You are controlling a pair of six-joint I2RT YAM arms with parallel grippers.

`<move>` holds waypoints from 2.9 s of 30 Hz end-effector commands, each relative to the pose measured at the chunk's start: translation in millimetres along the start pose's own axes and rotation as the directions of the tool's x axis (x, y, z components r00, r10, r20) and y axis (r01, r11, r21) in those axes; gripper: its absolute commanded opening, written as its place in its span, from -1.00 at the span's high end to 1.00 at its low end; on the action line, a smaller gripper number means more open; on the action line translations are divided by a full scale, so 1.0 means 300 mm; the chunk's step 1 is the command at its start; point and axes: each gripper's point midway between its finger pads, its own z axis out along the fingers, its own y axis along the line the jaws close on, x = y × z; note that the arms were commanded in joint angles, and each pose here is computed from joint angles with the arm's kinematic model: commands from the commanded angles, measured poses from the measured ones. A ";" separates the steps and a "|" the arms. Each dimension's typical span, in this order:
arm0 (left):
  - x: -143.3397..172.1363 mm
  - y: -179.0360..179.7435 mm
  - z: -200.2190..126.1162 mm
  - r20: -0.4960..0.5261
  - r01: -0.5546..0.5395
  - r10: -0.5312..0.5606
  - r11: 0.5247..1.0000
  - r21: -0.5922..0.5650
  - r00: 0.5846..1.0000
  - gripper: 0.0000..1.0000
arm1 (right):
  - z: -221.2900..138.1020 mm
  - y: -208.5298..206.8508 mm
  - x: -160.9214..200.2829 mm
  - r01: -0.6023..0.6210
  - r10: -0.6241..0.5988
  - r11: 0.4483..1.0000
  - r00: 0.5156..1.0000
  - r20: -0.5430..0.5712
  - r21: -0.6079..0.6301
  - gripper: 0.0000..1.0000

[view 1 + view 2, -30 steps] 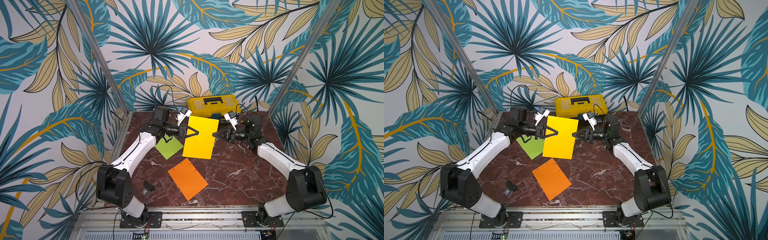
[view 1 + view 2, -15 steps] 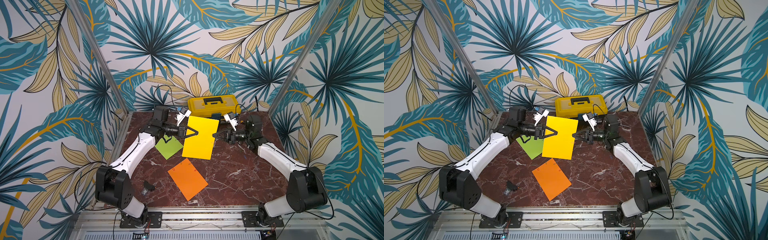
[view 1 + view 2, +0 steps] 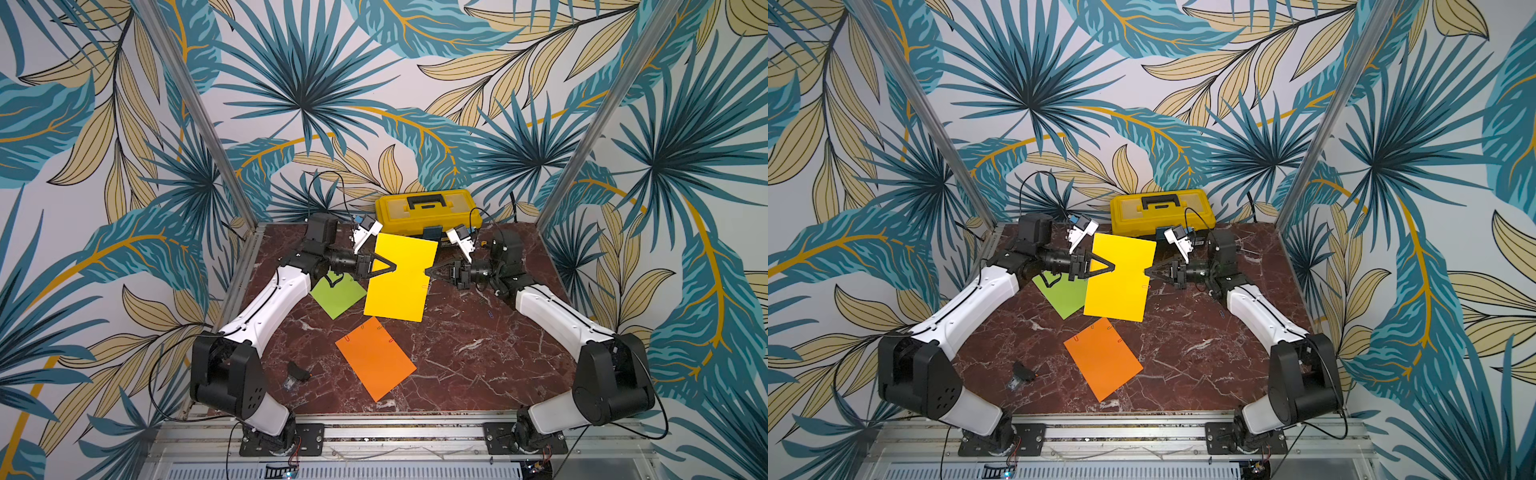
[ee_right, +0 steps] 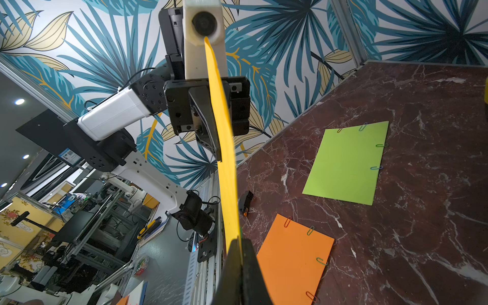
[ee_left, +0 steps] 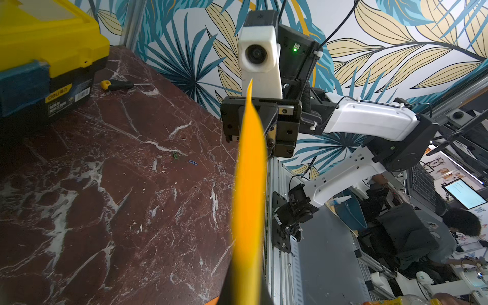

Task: Unclip the paperclips from the documents
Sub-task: Remove the paper clip from the document, then place the paper clip at the center of the board.

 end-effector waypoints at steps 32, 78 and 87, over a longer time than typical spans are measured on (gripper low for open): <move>-0.015 -0.044 -0.057 0.023 -0.046 0.046 0.999 -0.018 0.999 1.00 | -0.027 -0.020 -0.016 0.010 -0.011 0.998 1.000 0.011 0.056 0.89; 0.053 0.024 -0.013 -0.014 -0.001 0.000 0.995 -0.099 1.000 1.00 | -0.443 -0.574 0.406 -0.535 0.473 0.479 0.825 0.309 0.696 0.87; 0.070 0.022 0.015 -0.031 0.000 -0.004 0.994 -0.106 1.000 1.00 | -0.571 -0.638 0.593 -0.620 0.575 0.233 0.709 0.408 0.750 0.88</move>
